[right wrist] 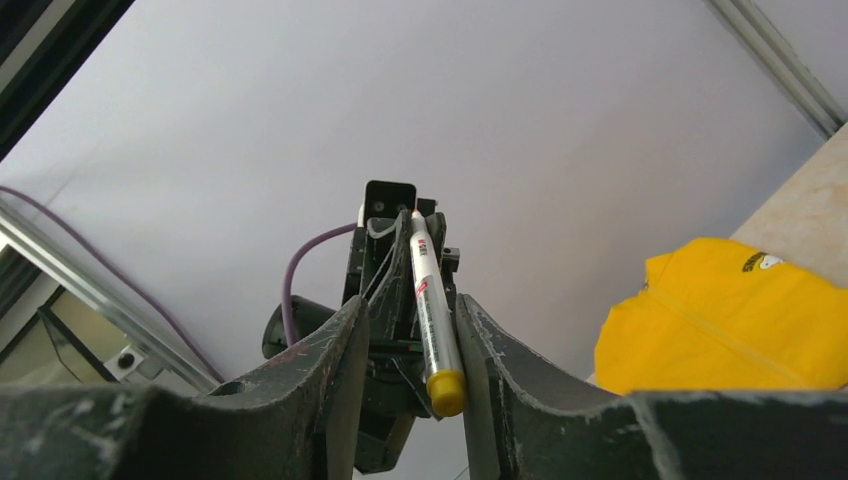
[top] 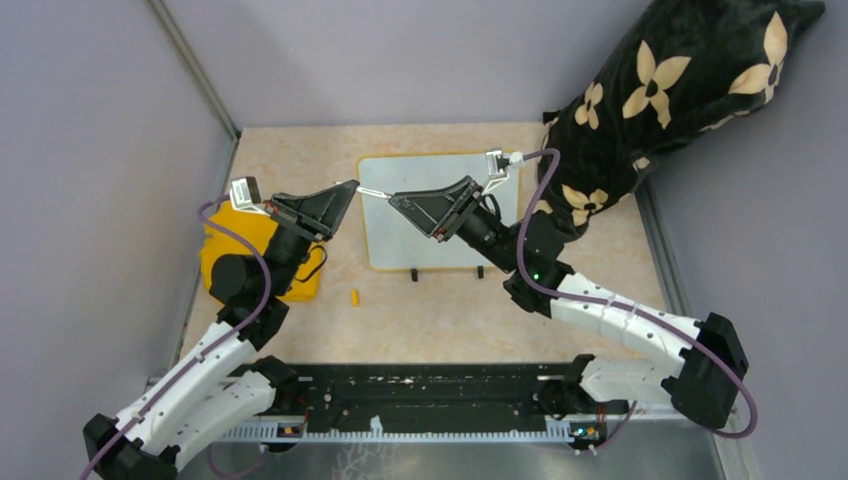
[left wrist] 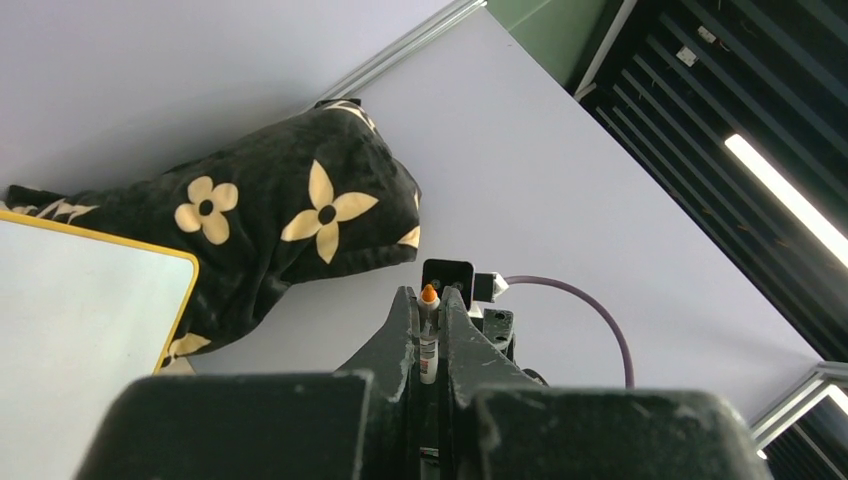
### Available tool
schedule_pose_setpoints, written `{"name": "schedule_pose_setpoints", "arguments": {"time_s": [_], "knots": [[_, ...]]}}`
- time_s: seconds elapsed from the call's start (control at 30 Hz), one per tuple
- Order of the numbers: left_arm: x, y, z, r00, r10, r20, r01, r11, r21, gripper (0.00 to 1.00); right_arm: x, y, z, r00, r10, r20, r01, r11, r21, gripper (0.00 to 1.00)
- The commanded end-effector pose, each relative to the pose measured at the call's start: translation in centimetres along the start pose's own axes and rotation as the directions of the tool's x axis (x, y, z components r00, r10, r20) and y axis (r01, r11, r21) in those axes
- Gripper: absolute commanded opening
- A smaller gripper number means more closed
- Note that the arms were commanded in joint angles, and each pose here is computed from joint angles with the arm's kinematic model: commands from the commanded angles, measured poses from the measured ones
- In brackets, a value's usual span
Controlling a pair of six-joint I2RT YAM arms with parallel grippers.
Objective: Write a sentence on the whiteboard
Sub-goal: Adjust the whiteboard marker.
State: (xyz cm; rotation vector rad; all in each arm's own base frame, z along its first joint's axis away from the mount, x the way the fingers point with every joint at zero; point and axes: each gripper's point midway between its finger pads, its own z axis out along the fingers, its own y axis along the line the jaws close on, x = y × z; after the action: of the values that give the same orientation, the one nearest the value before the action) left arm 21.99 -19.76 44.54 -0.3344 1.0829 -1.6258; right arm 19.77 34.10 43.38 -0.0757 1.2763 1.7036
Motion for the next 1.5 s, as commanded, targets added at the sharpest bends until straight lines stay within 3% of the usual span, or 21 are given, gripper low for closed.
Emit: {"name": "schedule_pose_setpoints", "arguments": {"time_s": [0.0,0.33,0.73,1.0,1.47], "knots": [[0.0,0.5,-0.2,1.000,0.008,0.005,-0.008,1.000,-0.019,0.00,-1.7,2.3,1.0,0.999,0.002,0.042,0.000,0.999,-0.051,0.36],[0.3,1.1,-0.1,1.000,0.007,-0.004,-0.007,0.999,-0.031,0.00,-1.1,2.0,1.3,1.000,0.003,0.017,-0.002,0.999,-0.043,0.28],[0.7,1.4,-0.1,1.000,-0.013,-0.018,0.012,0.999,-0.040,0.00,-1.2,2.0,1.5,1.000,0.010,0.023,-0.009,0.999,-0.048,0.28],[0.6,1.3,-0.3,1.000,-0.015,-0.019,0.015,0.999,-0.039,0.00,-1.3,1.8,1.3,0.999,0.012,0.030,-0.011,0.999,-0.036,0.34],[1.3,0.9,-0.5,0.998,-0.031,-0.058,0.030,0.999,-0.026,0.00,-1.2,1.7,1.4,0.999,0.028,0.025,-0.027,0.999,-0.033,0.33]]}}
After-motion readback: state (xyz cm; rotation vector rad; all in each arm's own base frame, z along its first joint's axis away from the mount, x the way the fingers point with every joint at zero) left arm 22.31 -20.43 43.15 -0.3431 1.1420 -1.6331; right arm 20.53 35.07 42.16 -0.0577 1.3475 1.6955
